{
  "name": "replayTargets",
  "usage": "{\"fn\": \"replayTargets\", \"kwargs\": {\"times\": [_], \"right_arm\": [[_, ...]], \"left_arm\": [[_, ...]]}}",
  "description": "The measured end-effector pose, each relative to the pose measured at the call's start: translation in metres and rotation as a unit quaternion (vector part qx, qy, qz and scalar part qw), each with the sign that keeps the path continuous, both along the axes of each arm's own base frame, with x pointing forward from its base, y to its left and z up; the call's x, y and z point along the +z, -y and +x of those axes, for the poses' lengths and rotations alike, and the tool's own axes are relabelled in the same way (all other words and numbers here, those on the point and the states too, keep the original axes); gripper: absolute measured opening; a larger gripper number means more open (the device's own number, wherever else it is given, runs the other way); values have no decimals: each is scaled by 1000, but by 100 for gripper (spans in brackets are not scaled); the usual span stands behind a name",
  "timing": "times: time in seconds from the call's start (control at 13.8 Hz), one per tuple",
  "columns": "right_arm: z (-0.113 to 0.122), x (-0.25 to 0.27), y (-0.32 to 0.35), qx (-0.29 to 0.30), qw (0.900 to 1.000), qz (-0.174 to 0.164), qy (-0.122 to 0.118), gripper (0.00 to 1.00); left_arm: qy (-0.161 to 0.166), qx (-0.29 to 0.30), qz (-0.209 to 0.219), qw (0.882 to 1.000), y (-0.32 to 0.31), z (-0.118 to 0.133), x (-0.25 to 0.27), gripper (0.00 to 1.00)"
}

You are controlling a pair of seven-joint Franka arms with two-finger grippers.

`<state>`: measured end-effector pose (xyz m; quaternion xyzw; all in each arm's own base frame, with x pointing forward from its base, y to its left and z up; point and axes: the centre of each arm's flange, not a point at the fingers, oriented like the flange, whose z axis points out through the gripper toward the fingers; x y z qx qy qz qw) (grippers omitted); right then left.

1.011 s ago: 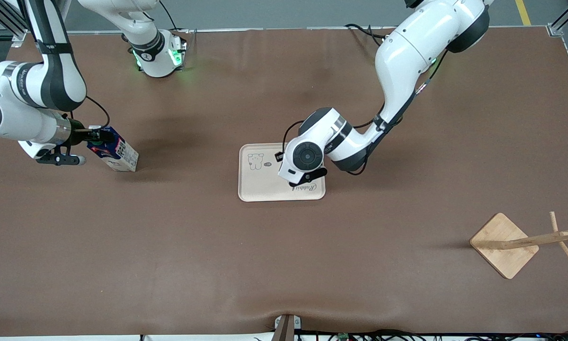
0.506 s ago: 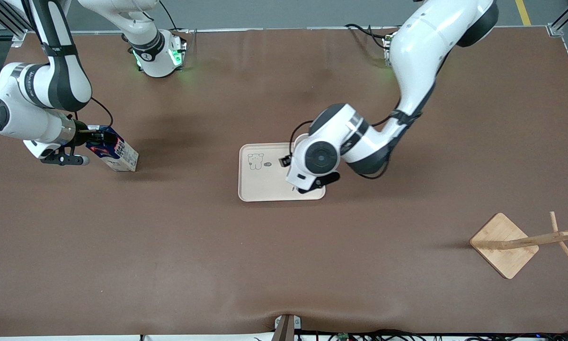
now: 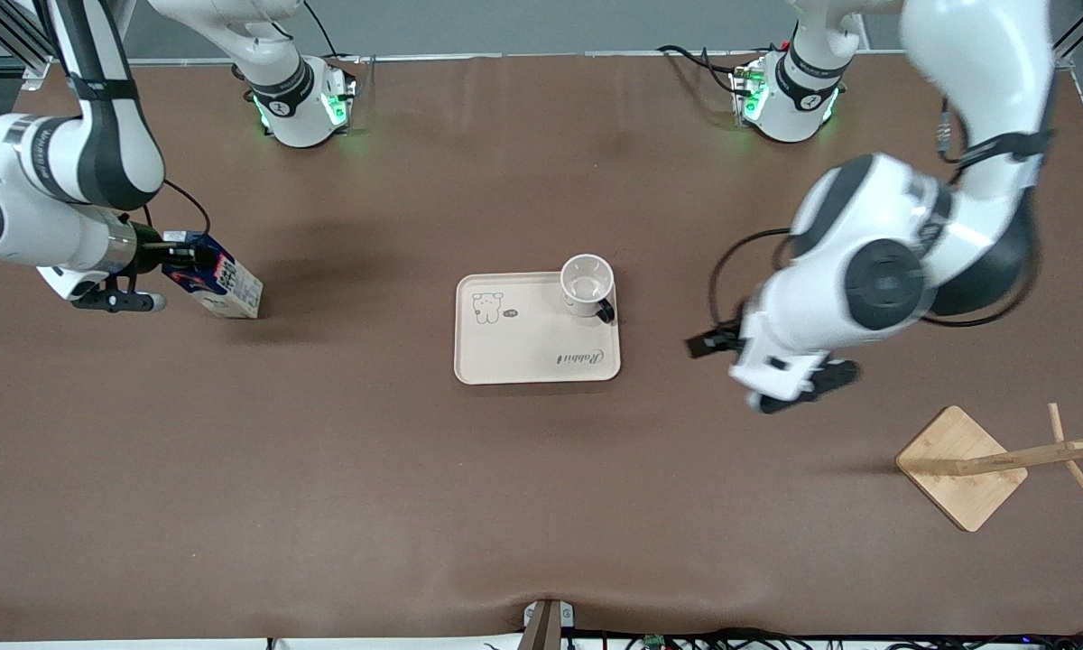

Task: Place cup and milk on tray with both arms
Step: 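Lower the mug onto the tray and open the left gripper, then carry the milk onto the tray with the right gripper while the left gripper withdraws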

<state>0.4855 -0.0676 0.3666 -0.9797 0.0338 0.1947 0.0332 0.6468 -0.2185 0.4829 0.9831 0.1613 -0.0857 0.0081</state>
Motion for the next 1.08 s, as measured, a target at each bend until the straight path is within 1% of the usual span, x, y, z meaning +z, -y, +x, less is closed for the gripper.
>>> {"fn": "replayTargets", "kwargs": {"times": [0.07,0.14,0.29,0.43,0.58,0.72,0.87,0.94,1.08], "right_arm": [[7,28,-7,3,1000,10,-11,68],[13,58,-16,11,1000,16,-17,68],[24,108,-39,30,999,21,-12,68],[30,137,-74,36,999,26,-3,68],[32,142,-120,24,999,37,-6,68],[36,138,-168,2,1000,26,-14,68],[42,139,-220,-11,1000,4,-13,68],[45,139,-246,-16,1000,0,-13,68],[47,132,-293,-16,1000,8,-20,68]], "left_arm": [[8,-6,5,1000,-26,3,13,100],[13,-8,14,1000,-47,4,25,100],[22,-4,41,999,-78,1,44,100],[26,-12,56,998,-96,-5,62,100],[28,-29,61,997,-114,-13,82,100],[30,-45,64,996,-132,-22,100,100],[35,-63,69,995,-137,-31,115,100],[38,-70,74,994,-137,-35,120,100],[42,-90,87,991,-140,-43,130,100]]}}
